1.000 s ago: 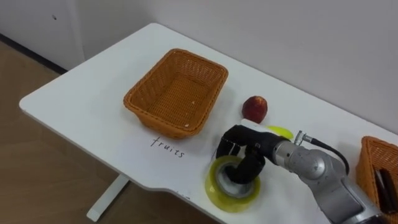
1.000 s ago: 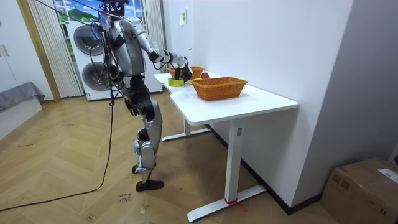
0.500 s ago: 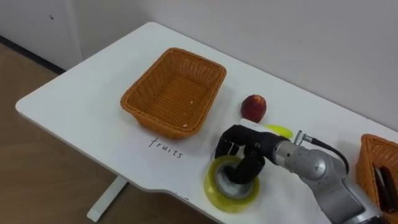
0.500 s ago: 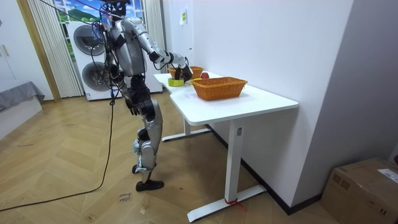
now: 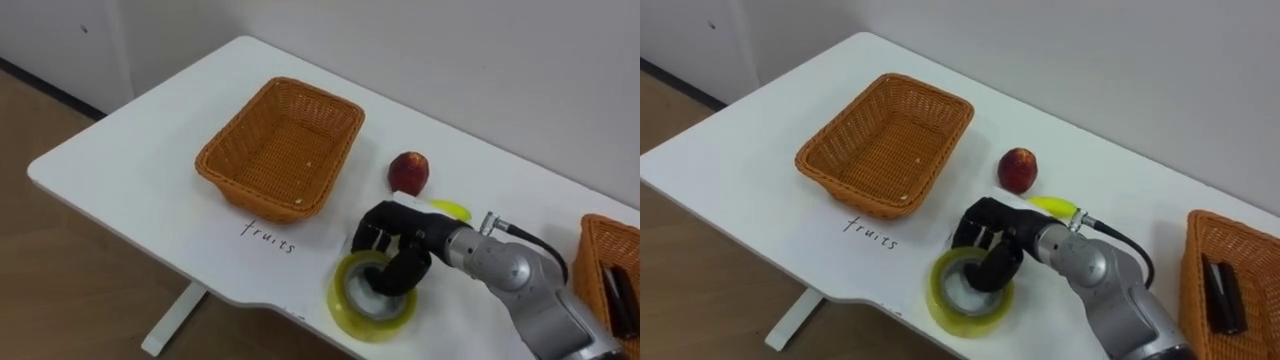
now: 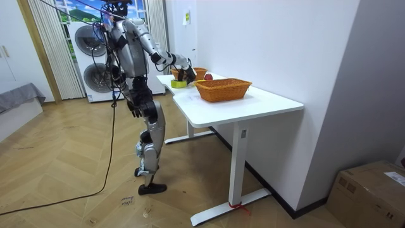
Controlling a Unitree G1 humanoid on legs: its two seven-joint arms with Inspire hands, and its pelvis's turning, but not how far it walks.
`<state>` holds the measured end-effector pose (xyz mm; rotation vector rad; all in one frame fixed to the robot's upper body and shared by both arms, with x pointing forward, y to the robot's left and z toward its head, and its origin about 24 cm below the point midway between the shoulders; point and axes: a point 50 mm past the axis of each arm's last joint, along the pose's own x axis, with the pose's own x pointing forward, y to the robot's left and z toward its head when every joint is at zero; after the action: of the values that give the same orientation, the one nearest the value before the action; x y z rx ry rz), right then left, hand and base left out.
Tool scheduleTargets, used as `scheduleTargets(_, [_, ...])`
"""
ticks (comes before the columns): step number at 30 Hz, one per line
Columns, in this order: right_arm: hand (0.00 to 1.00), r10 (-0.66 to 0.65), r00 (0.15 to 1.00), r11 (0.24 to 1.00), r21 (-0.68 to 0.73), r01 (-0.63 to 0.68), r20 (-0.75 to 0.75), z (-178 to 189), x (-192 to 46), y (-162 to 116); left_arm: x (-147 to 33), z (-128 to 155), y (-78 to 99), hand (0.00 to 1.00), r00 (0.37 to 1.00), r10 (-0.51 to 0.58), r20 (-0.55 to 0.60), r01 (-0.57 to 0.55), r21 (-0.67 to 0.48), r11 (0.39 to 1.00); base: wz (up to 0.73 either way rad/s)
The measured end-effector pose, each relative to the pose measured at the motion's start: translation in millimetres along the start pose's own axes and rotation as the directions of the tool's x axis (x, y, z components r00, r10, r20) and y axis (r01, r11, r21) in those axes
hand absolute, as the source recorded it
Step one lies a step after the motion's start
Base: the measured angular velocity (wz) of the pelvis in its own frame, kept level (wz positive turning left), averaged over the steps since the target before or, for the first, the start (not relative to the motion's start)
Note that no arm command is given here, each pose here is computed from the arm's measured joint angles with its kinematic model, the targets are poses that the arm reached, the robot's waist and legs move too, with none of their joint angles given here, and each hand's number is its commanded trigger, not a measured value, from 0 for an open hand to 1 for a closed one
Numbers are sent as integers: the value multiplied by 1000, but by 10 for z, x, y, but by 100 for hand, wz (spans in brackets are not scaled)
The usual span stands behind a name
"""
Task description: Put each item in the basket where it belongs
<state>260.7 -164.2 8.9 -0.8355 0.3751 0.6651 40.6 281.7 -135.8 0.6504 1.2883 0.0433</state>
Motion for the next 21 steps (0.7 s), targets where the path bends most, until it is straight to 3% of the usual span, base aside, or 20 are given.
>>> scheduleTargets(10, [100,-38,994,999,-8,37,-107,-259,-170,-123,4,-18,31,0,1000,22,-13,-22,-15,1000,0])
scheduleTargets(21, [100,-48,989,999,-29,44,-142,-315,-204,-124,7,-63,6,0,999,10,-33,-10,-14,1000,0])
